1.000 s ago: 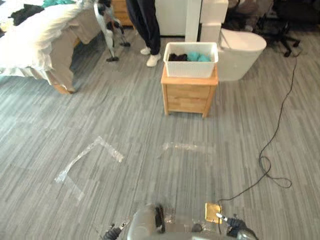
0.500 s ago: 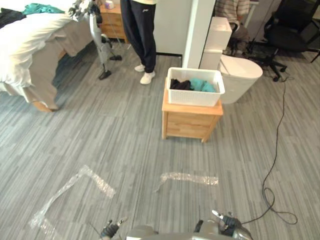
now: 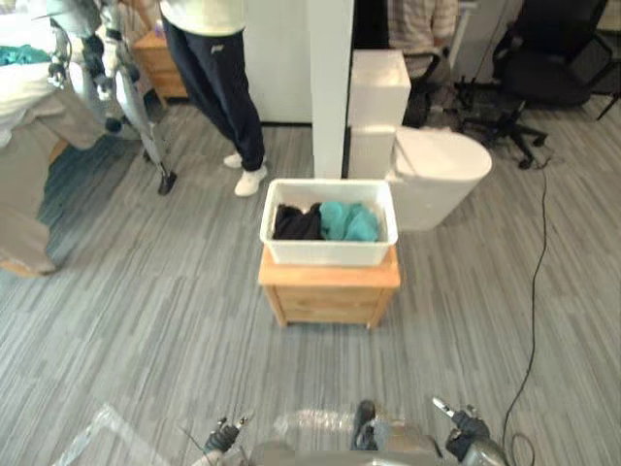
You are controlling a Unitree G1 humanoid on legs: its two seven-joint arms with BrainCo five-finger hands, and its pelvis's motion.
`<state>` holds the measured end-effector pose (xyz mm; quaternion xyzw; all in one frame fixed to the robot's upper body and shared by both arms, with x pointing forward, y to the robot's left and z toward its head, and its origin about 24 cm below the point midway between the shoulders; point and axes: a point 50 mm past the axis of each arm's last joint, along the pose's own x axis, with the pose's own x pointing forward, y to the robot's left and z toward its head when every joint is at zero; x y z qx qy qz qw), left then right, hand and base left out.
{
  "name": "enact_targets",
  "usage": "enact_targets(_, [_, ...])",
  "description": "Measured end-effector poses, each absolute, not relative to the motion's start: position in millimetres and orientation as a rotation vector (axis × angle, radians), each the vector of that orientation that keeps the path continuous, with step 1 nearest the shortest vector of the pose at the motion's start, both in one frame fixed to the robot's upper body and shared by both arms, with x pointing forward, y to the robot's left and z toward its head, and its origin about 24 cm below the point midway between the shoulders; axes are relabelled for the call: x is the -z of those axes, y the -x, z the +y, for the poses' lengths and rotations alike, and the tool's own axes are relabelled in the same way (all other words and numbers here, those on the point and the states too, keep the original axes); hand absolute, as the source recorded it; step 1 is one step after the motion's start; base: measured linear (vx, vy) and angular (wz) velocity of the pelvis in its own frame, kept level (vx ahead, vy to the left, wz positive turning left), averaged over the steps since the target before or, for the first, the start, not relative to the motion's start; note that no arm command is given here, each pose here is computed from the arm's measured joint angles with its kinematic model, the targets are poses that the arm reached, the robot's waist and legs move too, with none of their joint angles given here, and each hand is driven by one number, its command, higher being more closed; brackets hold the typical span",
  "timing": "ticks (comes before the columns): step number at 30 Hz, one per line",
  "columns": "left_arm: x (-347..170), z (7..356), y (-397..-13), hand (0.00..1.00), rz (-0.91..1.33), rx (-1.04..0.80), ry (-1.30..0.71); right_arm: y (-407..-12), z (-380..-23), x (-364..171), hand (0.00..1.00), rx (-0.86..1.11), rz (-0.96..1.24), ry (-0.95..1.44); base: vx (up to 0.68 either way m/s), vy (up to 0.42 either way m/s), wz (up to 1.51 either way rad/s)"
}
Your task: Pick up the laundry basket with both hands and put the clothes into the washing machine.
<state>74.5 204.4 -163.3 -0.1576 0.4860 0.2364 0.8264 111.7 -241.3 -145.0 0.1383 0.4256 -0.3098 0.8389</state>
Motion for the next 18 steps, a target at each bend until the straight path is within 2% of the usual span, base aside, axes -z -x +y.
enact_targets(5, [156, 210, -83, 0.00, 0.962, -0.507, 0.329, -148, -254, 123, 0.00, 0.740, 0.714, -0.335, 0.38, -0.090, -0.23])
enact_targets(10, [143, 211, -101, 0.00, 0.826, -0.580, 0.381, -178, -280, 87, 0.00, 0.911, 0.465, -0.388, 0.45, 0.108, -0.21])
enact_targets(14, [142, 211, -102, 0.00, 0.812, -0.628, 0.401, -179, -291, 73, 0.00, 1.007, 0.374, -0.395, 0.40, 0.120, -0.07])
enact_targets(18, [143, 235, -85, 0.00, 0.826, -0.753, 0.383, -180, -291, 63, 0.00, 1.036, 0.304, -0.421, 0.33, 0.053, 0.03])
